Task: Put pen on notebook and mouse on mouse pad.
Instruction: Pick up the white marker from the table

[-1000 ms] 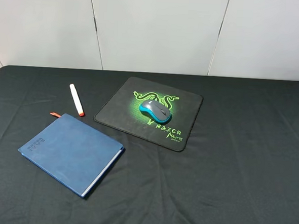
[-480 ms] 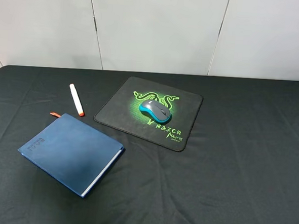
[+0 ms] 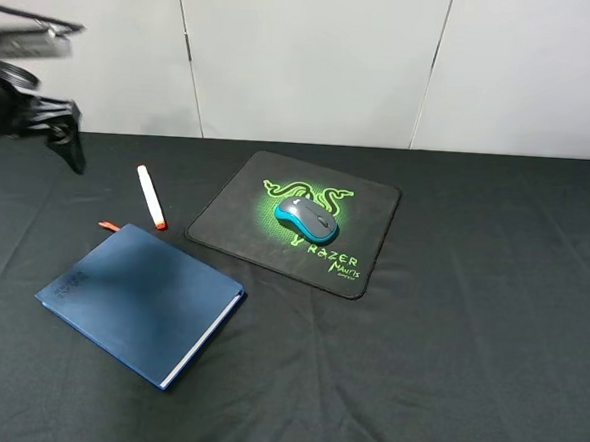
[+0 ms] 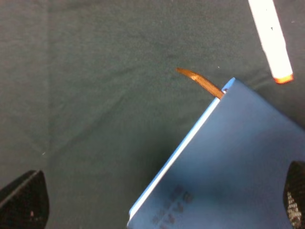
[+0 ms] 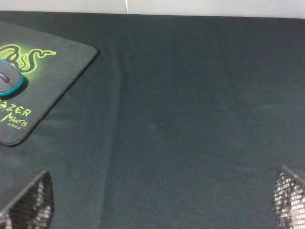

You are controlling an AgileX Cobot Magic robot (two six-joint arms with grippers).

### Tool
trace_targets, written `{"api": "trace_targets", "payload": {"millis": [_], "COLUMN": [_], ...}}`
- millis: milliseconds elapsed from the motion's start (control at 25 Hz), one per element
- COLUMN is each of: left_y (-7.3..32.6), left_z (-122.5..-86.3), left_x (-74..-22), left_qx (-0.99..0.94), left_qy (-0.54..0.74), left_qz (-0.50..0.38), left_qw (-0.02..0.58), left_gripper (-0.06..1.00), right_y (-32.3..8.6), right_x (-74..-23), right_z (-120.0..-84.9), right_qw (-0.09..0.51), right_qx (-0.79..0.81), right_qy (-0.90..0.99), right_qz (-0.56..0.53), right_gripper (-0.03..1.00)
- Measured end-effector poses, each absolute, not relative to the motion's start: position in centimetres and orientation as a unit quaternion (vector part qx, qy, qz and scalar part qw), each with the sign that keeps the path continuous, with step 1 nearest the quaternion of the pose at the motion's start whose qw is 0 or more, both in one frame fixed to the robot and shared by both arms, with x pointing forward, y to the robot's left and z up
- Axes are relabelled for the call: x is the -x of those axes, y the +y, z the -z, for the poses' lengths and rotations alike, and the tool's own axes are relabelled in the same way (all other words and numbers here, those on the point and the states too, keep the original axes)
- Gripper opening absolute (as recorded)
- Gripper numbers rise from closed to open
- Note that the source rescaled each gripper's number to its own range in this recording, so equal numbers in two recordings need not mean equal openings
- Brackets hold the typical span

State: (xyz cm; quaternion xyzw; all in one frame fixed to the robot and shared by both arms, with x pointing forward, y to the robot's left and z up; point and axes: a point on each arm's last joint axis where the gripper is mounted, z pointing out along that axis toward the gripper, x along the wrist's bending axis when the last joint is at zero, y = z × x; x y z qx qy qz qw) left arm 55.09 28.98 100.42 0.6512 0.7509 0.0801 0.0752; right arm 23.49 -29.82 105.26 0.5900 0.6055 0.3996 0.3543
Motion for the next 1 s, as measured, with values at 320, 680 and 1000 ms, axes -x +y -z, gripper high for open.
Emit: {"api": "trace_targets", "payload": {"millis": [320, 680, 1000], "left_y": [28.5, 23.8, 22.3], "left_z": [-96.4, -93.4, -90.6], "left_x": [-60.7, -64.6, -66.3], "left_qx": [-0.645, -0.66, -0.643], "left_qy": [0.76, 0.747, 0.764], "left_qz": [-0.059, -0.052, -0.041], "left_qw": [0.05, 0.052, 0.041], "left_gripper": [0.97, 0.97, 0.97], "right_y": [-29.8, -29.8, -29.8], "right_x": [-23.5, -23.5, -23.5], "right_z": [-105.3, -105.3, -105.3], "right_qw": [0.354, 0.354, 0.354], "right_qx": [-0.59, -0.59, -0.59], "right_qy": [0.606, 0.606, 0.606], "right_qz": [-0.4, -0.4, -0.4], "right_gripper": [1.0, 1.0, 1.0]}}
